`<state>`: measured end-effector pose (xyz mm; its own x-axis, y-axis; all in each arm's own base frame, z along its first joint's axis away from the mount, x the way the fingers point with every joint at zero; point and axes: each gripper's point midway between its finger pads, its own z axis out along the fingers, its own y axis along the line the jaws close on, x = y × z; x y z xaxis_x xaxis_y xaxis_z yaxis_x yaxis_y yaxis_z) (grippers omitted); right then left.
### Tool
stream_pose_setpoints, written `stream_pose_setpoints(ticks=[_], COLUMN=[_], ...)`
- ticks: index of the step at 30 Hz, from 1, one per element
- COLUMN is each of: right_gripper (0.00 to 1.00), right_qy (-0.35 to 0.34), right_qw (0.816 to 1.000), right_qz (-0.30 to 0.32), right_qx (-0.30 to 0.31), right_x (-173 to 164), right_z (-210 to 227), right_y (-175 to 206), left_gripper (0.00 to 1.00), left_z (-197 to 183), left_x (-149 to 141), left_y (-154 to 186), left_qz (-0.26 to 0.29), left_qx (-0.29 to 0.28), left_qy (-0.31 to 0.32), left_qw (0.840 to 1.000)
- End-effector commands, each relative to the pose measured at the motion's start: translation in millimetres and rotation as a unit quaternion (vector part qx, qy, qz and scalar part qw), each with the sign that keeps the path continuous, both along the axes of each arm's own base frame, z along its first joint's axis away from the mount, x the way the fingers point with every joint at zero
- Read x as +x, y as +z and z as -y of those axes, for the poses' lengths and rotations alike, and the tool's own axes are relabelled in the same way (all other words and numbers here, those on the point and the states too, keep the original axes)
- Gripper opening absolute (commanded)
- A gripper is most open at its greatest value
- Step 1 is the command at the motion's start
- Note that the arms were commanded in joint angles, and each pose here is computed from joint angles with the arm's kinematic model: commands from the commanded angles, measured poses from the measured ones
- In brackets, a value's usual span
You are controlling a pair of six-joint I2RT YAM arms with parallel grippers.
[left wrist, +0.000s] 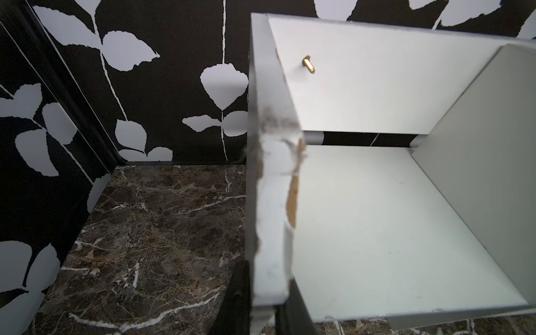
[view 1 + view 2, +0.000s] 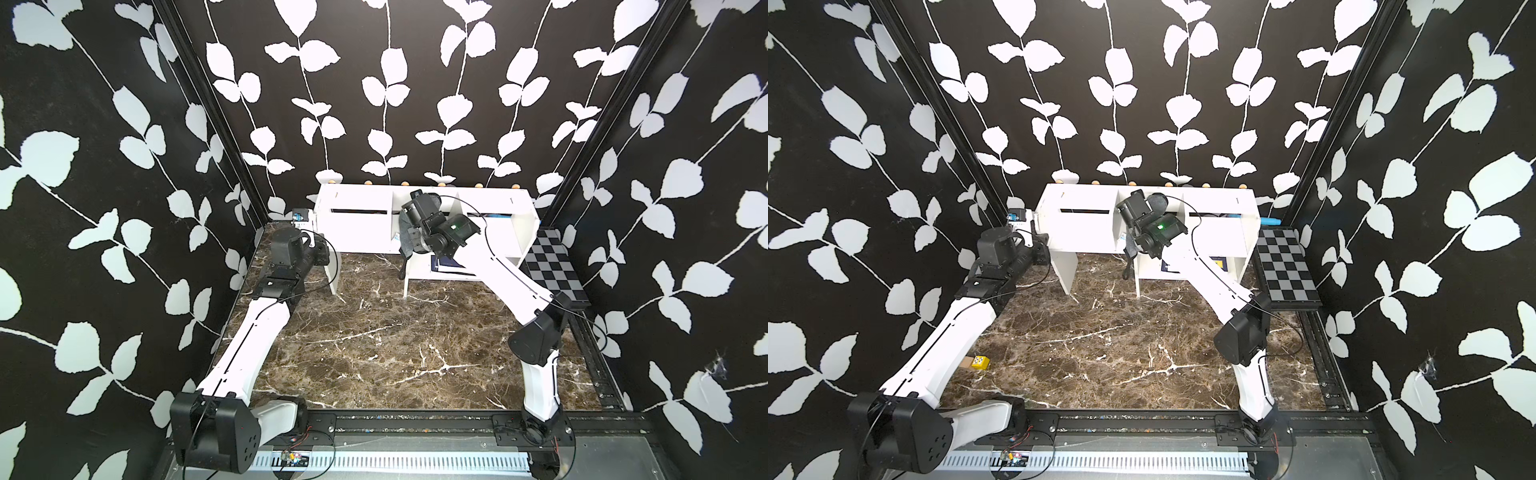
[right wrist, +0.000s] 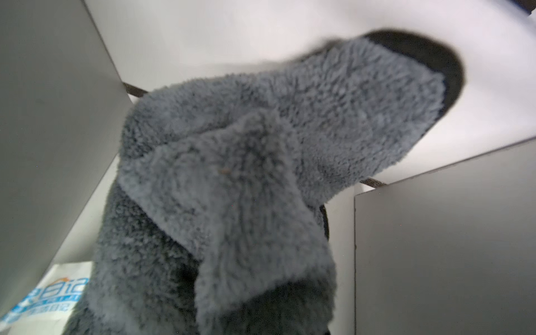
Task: Wipe the bookshelf clean with a cloth
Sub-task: Wipe the dust from the shelf, then place the cleaning item on the shelf.
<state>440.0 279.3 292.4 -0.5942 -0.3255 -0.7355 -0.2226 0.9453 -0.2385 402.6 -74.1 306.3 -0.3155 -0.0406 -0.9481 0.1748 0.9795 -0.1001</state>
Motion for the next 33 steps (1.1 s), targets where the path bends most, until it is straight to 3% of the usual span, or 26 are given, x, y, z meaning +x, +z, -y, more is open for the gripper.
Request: stream_pose_setpoints(ticks=[1,9,15,19,24,33], right_gripper=[0.0,0.0,0.0,0.0,0.0,0.0], right_qy=[-0.008,0.026,0.121,0.148,0.15,0.168], right_qw=[0.998,0.983,0.96,0.952,0.955,0.966], right_qz=[0.052,0.155,0.217,0.234,0.228,0.182], right_qx=[0.027,0.098,0.13,0.128,0.114,0.077], right_x=[-9,-41,-76,-85,-66,-47], right_z=[10,-5,-66,-103,-133,-171], right_y=[50,131,180,194,175,104], left_gripper=[0.0,0.0,0.0,0.0,0.0,0.0], left_z=[29,30,29,29,29,29], left_x=[-17,-15,-14,-15,-15,-14], left_y=[40,38,36,36,36,36], left_qz=[0.05,0.046,0.044,0.046,0.046,0.046], left_qx=[-0.058,-0.06,-0.056,-0.055,-0.055,-0.055], left_qy=[-0.062,-0.063,-0.061,-0.06,-0.061,-0.06], left_qw=[0.995,0.995,0.996,0.996,0.996,0.996])
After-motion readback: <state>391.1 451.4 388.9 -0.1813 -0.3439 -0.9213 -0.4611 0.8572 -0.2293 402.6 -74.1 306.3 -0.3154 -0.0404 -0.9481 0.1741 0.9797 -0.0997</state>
